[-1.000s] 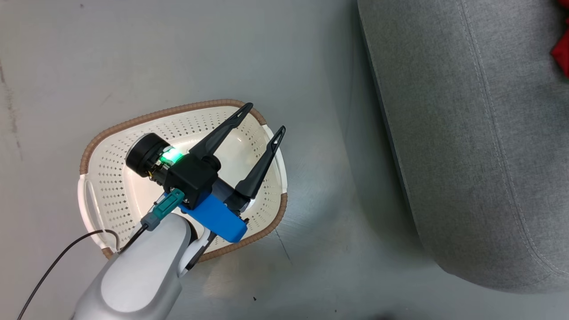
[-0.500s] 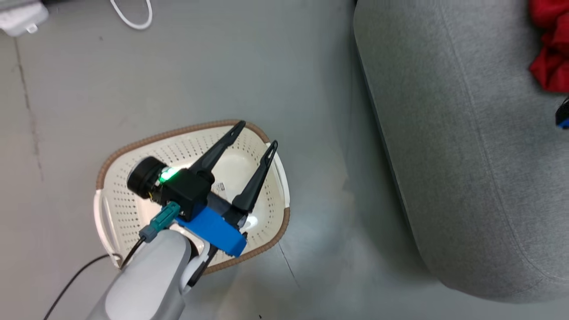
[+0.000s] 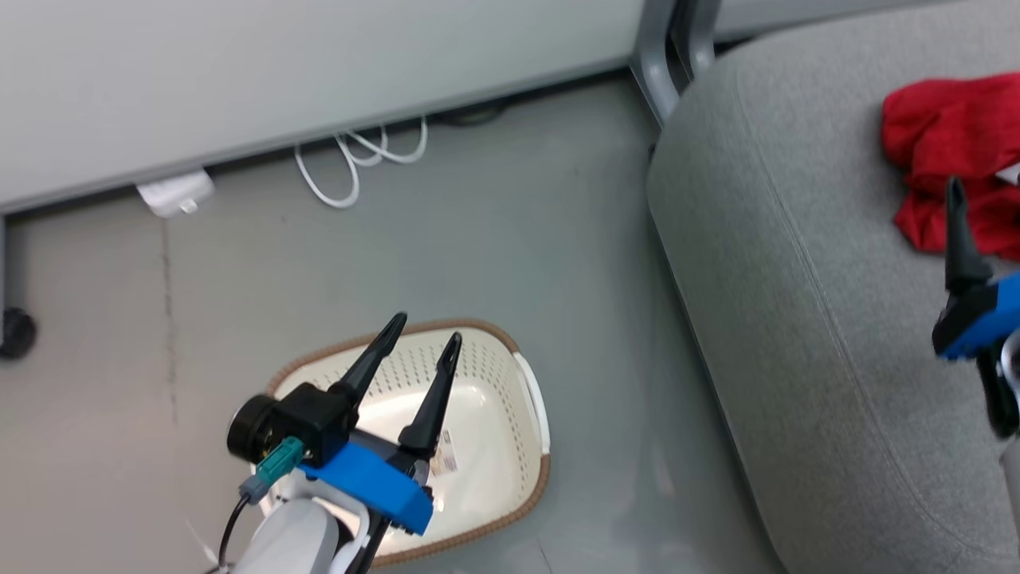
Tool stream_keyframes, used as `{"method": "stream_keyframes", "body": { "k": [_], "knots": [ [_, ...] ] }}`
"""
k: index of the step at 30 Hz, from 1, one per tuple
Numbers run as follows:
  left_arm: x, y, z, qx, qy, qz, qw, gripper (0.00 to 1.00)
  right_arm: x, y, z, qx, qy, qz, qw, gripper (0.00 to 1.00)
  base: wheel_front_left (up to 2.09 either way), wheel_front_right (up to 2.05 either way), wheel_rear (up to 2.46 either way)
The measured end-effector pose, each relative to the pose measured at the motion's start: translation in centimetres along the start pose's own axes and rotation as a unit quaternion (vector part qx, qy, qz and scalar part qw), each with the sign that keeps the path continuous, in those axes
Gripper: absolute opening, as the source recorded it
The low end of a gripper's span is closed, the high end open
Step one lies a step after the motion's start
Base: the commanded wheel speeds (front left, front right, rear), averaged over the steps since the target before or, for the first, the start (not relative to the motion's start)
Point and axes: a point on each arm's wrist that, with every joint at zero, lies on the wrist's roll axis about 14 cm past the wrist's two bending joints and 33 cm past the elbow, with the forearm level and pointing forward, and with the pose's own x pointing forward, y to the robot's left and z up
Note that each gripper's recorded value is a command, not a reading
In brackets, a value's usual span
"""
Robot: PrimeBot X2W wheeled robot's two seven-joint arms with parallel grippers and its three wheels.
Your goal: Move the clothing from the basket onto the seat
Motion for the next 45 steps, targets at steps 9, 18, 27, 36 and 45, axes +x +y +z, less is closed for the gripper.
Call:
{"method": "stream_keyframes", "body": {
  "k": [9, 18, 27, 36, 45],
  "knots": [
    [-6.0, 3.1, 2.5, 0.01, -0.025, 0.096, 0.995, 1.0, -5.0, 4.5, 2.3, 0.019, -0.05, 0.045, 0.998, 1.0, 0.0, 0.0, 0.0],
    [-11.1, 6.1, 3.9, 0.008, -0.051, 0.18, 0.982, 1.0, -9.8, 11.8, 3.1, 0.041, -0.065, 0.113, 0.991, 1.0, 0.0, 0.0, 0.0],
    [-14.7, 7.8, 4.7, 0.002, -0.072, 0.239, 0.968, 1.0, -12.6, 14.5, 3.8, 0.061, -0.07, 0.142, 0.986, 1.0, 0.0, 0.0, 0.0],
    [-16.2, 8.6, 4.7, 0.006, -0.075, 0.263, 0.962, 1.0, -13.1, 15.8, 4.3, 0.064, -0.073, 0.157, 0.983, 1.0, 0.0, 0.0, 0.0],
    [-16.3, 8.4, 4.4, 0.001, -0.074, 0.265, 0.961, 1.0, -13.1, 16.3, 4.1, 0.067, -0.068, 0.162, 0.982, 1.0, 0.0, 0.0, 0.0]
  ]
}}
